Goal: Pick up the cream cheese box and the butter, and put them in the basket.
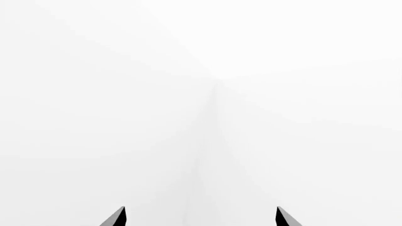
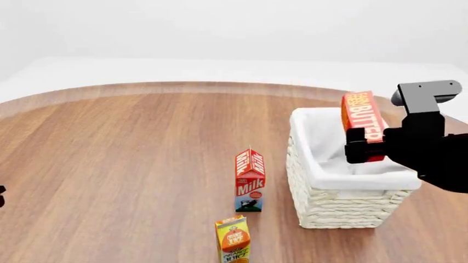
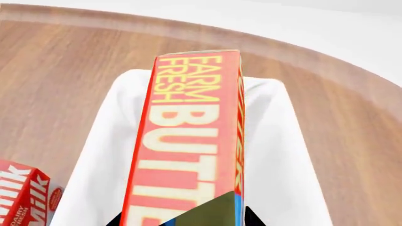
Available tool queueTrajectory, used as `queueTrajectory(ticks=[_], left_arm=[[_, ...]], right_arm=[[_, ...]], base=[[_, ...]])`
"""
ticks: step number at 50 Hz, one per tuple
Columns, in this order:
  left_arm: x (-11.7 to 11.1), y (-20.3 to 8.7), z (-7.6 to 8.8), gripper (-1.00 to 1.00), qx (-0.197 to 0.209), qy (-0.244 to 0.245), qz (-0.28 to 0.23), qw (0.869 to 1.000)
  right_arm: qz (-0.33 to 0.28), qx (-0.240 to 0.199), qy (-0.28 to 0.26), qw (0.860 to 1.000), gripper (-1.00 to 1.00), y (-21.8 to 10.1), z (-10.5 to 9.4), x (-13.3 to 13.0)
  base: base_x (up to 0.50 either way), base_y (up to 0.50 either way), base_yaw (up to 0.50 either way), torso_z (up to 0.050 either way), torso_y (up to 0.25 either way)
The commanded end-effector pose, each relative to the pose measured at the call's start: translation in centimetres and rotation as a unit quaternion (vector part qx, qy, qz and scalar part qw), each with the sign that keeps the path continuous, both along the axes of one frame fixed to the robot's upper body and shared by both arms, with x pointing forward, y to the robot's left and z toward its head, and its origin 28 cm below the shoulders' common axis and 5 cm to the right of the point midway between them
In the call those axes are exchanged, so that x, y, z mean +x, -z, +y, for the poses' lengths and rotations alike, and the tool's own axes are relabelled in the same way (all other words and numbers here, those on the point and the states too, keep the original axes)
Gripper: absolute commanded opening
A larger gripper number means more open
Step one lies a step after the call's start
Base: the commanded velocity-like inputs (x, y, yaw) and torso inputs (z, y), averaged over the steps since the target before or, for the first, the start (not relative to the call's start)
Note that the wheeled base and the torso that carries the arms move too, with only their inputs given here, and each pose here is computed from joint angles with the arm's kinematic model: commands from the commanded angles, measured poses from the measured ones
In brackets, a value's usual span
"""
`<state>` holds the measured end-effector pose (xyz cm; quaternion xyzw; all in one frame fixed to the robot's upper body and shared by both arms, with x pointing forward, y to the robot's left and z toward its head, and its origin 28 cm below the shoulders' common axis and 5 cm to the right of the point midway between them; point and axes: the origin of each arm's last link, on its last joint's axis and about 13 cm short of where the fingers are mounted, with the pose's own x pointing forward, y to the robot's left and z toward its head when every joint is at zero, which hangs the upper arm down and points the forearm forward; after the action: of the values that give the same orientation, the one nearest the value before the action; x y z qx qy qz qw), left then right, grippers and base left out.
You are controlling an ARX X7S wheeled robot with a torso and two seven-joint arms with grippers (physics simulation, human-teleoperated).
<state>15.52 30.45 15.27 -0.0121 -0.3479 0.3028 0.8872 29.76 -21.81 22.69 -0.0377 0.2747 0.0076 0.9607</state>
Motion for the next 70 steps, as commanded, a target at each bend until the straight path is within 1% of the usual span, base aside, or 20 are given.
queueTrajectory(ticks=[1,11,26,27,44,50,54,55,56,58,59,60,61,62,63,64,66,67,69,70], left_arm=[[-0.1,0.0,0.2,1.0,0.004,-0.004,0.001,1.0],[-0.1,0.0,0.2,1.0,0.004,-0.004,0.002,1.0],[0.0,0.1,0.2,1.0,0.004,-0.003,0.004,1.0],[0.0,0.1,0.2,1.0,0.003,-0.003,0.004,1.0],[0.0,0.1,0.2,1.0,0.003,-0.003,0.004,1.0],[-0.1,0.1,0.2,1.0,0.003,-0.003,0.004,1.0],[-0.1,0.1,0.1,1.0,0.004,-0.002,0.003,1.0],[-0.1,0.1,0.1,1.0,0.004,-0.002,0.003,1.0],[-0.1,0.0,0.2,1.0,0.004,-0.002,0.003,1.0],[-0.1,0.0,0.2,1.0,0.004,-0.003,0.003,1.0],[-0.2,0.0,0.2,1.0,0.003,-0.003,0.002,1.0],[-0.2,0.0,0.2,1.0,0.004,-0.003,0.002,1.0],[-0.2,0.0,0.2,1.0,0.004,-0.003,0.002,1.0],[-0.2,0.0,0.2,1.0,0.004,-0.003,0.001,1.0],[-0.2,0.0,0.1,1.0,0.004,-0.003,0.002,1.0],[-0.2,0.0,0.1,1.0,0.004,-0.002,0.002,1.0],[-0.1,0.1,0.1,1.0,0.005,0.0,0.004,1.0],[-0.1,0.1,0.0,1.0,0.005,0.001,0.005,1.0],[-0.1,0.0,0.0,1.0,0.007,0.003,0.006,1.0],[-0.1,0.0,-0.1,1.0,0.008,0.003,0.006,1.0]], right_arm=[[-0.017,-0.006,-0.014,1.0,-1.0,0.0,0.6,1.4],[-0.012,-0.01,-0.016,1.0,-1.0,0.3,0.8,1.9],[-0.011,-0.025,0.001,1.0,-1.0,0.0,0.7,3.3],[-0.011,-0.025,0.001,1.0,1.0,0.0,0.7,3.3],[-0.011,-0.026,-0.004,1.0,1.0,-0.1,0.8,3.3],[-0.023,-0.03,-0.012,0.999,1.0,-0.7,1.0,2.3],[-0.052,-0.02,-0.037,0.998,1.0,-1.6,2.2,-0.4],[-0.052,-0.02,-0.037,0.998,1.0,-1.6,2.2,-0.4],[-0.061,-0.021,-0.043,0.997,1.0,-1.5,2.5,-1.7],[-0.067,-0.019,-0.041,0.997,1.0,-1.5,2.8,-2.9],[-0.081,-0.02,-0.055,0.995,1.0,-1.7,3.1,-4.2],[-0.081,-0.02,-0.054,0.995,1.0,-1.7,3.1,-4.2],[-0.091,-0.015,-0.041,0.995,1.0,-1.8,3.2,-5.3],[-0.101,-0.019,-0.053,0.993,1.0,-1.9,3.4,-6.3],[-0.109,-0.011,-0.053,0.993,1.0,-2.0,3.5,-7.2],[-0.119,0.001,-0.028,0.992,1.0,-2.2,3.4,-7.9],[-0.131,0.001,-0.032,0.991,1.0,-2.2,3.5,-9.0],[-0.145,0.009,-0.019,0.989,1.0,-2.3,3.6,-9.7],[-0.158,0.012,-0.016,0.987,1.0,-2.4,3.6,-10.4],[-0.169,0.007,-0.012,0.986,1.0,-2.4,3.7,-10.7]], base=[[0.0,0.0,0.0,0.0,0.0],[0.0,0.0,0.0,0.001,0.002],[0.0,0.0,0.0,0.0,0.001],[0.0,0.0,0.0,0.0,0.0],[0.0,0.0,0.0,0.0,0.0],[0.0,0.0,0.0,0.0,0.0],[0.0,0.0,0.0,0.0,0.0],[0.0,0.0,0.0,0.0,0.0],[0.0,0.0,0.0,0.0,0.0],[0.0,0.0,0.0,0.0,0.0],[0.0,0.0,0.0,0.0,0.0],[0.0,0.0,0.0,0.0,0.0],[0.0,0.0,0.0,0.0,0.0],[0.0,0.0,0.0,0.0,0.0],[0.0,0.0,0.0,0.0,0.0],[0.0,0.0,0.0,0.0,0.0],[0.0,0.0,0.0,0.0,0.0],[0.0,0.0,0.0,0.0,0.0],[0.0,0.0,0.0,0.0,0.0],[0.0,0.0,0.0,0.0,0.0]])
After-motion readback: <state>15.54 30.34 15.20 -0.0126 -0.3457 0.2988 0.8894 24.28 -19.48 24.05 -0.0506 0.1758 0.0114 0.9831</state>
